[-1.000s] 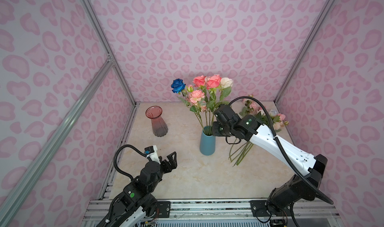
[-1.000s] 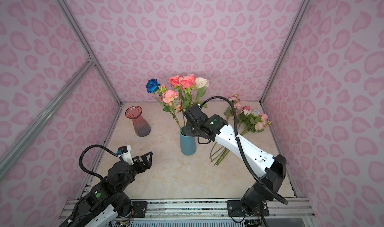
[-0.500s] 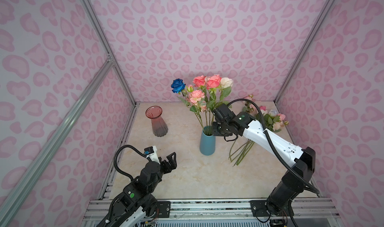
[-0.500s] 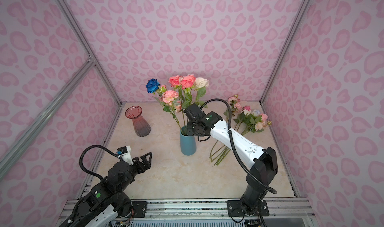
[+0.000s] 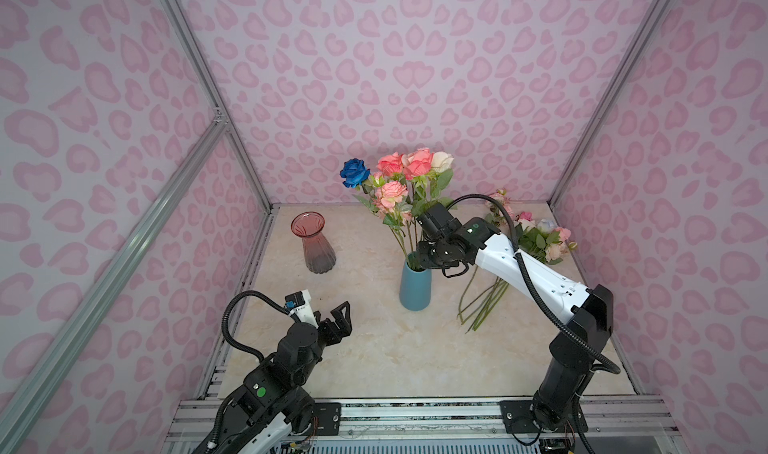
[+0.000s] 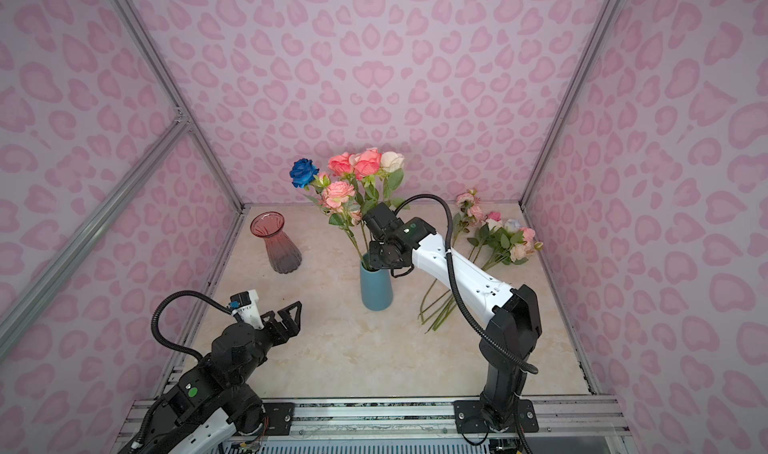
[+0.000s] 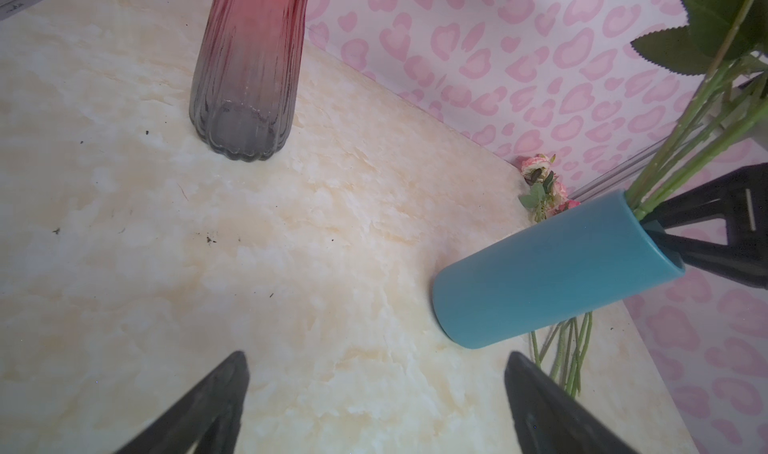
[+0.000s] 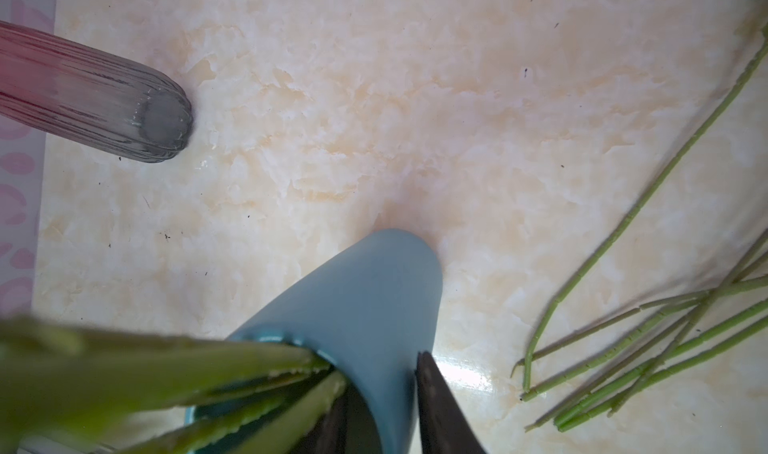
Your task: Arrange the flowers into the vase
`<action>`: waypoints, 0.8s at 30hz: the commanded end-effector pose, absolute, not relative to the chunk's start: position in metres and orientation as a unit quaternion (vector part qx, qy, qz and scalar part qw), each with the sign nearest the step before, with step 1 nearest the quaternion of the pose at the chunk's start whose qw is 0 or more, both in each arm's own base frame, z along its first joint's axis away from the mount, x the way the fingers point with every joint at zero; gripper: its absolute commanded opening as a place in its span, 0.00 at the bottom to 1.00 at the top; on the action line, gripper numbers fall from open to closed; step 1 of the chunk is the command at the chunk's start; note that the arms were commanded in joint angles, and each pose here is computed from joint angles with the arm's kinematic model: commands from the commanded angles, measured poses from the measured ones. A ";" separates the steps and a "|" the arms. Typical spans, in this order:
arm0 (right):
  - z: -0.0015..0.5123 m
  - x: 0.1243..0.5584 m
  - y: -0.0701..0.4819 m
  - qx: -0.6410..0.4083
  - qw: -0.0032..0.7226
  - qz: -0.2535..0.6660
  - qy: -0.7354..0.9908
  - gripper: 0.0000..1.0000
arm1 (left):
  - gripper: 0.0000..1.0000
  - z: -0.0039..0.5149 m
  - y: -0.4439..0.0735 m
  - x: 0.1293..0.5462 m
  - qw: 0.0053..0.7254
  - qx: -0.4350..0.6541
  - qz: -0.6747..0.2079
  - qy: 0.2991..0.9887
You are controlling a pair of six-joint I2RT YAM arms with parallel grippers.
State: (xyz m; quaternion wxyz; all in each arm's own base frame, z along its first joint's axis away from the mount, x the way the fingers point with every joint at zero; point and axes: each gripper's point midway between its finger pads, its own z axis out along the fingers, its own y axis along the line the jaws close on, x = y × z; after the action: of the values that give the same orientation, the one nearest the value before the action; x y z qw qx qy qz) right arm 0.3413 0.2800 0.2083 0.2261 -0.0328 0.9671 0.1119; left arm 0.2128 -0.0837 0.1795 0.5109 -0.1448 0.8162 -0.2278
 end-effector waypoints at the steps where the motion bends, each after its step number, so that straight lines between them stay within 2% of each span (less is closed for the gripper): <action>1: 0.200 0.339 0.276 -0.040 0.214 0.093 0.972 0.26 | 0.97 0.186 -0.083 0.216 0.524 -0.148 -0.230 0.807; 9: 0.198 0.340 0.269 -0.045 0.221 0.075 0.971 0.14 | 0.97 0.182 -0.083 0.216 0.522 -0.148 -0.230 0.808; 24: 0.206 0.340 0.266 -0.057 0.233 0.074 0.968 0.07 | 0.97 0.185 -0.082 0.217 0.522 -0.148 -0.223 0.810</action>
State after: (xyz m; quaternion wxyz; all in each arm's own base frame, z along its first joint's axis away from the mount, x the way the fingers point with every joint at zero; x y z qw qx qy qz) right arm 0.3395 0.2656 0.2077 0.2334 -0.0530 0.9682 0.0733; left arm 0.2139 -0.0831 0.1749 0.5095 -0.1447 0.8189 -0.2211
